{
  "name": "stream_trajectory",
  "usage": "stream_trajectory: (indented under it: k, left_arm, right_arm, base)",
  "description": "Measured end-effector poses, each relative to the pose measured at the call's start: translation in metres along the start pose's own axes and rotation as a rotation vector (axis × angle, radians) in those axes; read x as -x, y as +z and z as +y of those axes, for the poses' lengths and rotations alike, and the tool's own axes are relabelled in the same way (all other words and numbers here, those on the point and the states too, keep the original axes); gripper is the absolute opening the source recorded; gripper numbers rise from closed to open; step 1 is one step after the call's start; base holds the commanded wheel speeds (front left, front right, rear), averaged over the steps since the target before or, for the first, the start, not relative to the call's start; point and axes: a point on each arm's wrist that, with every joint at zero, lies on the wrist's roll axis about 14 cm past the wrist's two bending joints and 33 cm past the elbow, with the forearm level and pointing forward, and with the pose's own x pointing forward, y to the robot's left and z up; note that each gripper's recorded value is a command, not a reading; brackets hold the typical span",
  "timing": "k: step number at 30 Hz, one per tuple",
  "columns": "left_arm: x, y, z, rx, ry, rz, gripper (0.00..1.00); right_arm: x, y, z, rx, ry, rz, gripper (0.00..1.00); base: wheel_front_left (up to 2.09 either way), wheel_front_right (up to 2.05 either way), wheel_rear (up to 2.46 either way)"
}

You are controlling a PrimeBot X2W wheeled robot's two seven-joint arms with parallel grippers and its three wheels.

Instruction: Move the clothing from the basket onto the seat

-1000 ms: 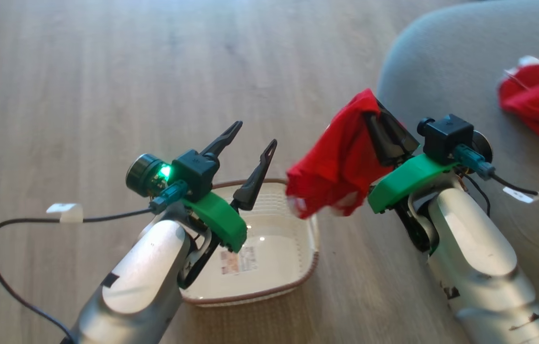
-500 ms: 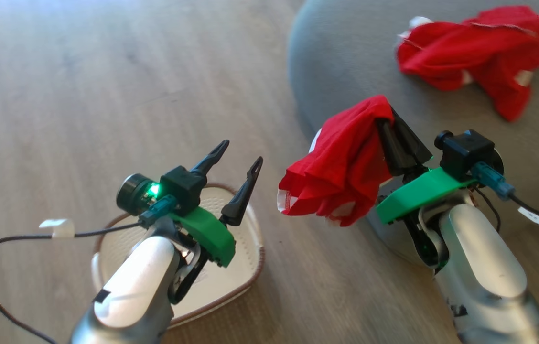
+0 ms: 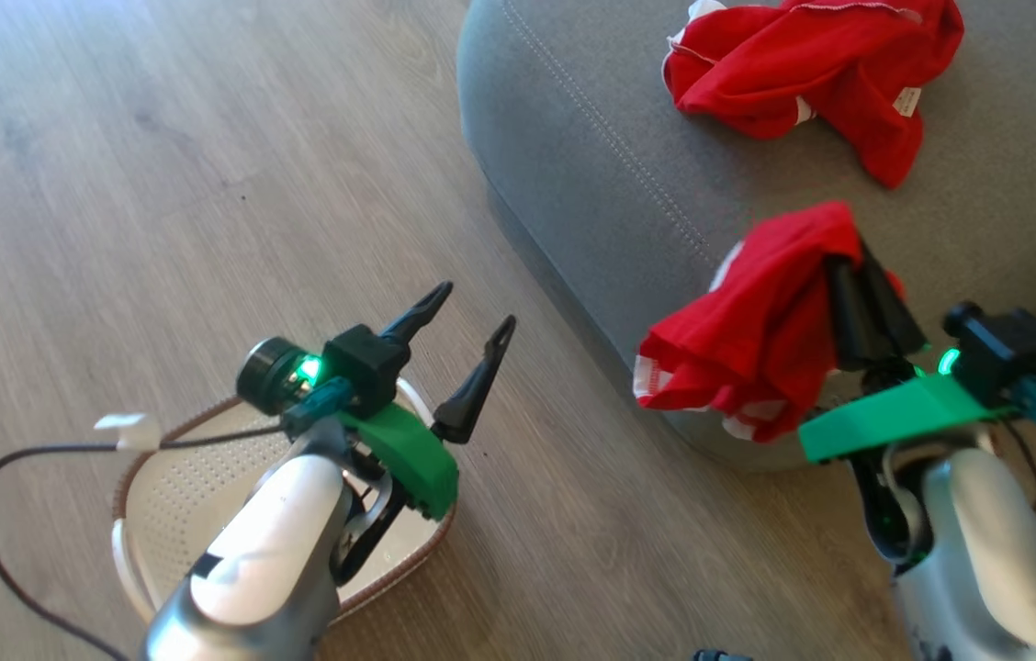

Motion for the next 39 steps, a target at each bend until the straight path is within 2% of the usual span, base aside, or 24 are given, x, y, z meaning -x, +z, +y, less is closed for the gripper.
stream_trajectory:
  k: [3,10,18,21,24,30,34,39]
  left_arm:
    - [-0.008,-0.004,-0.006,0.005,-0.037,0.007,1.00]
    - [-0.013,-0.018,-0.009,0.031,-0.074,0.028,1.00]
    - [-0.008,-0.048,0.014,0.061,-0.069,0.066,1.00]
    - [-0.007,-0.055,0.027,0.061,-0.066,0.063,1.00]
    - [-0.006,-0.061,0.036,0.074,-0.057,0.066,1.00]
    - [0.002,-0.080,0.057,0.108,-0.033,0.088,1.00]
    - [0.009,-0.092,0.075,0.116,-0.006,0.105,1.00]
    - [0.020,-0.110,0.093,0.125,0.022,0.129,1.00]
  right_arm:
    - [0.007,0.002,-0.011,0.022,-0.040,-0.006,0.00]
    - [-0.004,0.003,-0.015,0.171,0.003,0.013,0.00]
    - [-0.078,0.058,-0.027,0.384,0.055,-0.111,0.00]
    - [-0.106,0.072,-0.030,0.407,0.047,-0.131,0.00]
    - [-0.125,0.078,-0.031,0.417,0.039,-0.133,0.00]
    - [-0.178,0.094,-0.033,0.508,0.026,-0.139,0.00]
    - [-0.209,0.086,-0.033,0.565,0.016,-0.107,0.00]
    - [-0.237,0.084,-0.066,0.611,-0.097,-0.059,0.00]
  base:
    - [0.00,0.00,0.00]
    - [0.00,0.00,0.00]
    - [0.00,0.00,0.00]
    - [0.00,0.00,0.00]
    - [0.00,0.00,0.00]
    - [0.00,0.00,0.00]
    - [0.00,0.00,0.00]
    - [0.00,0.00,0.00]
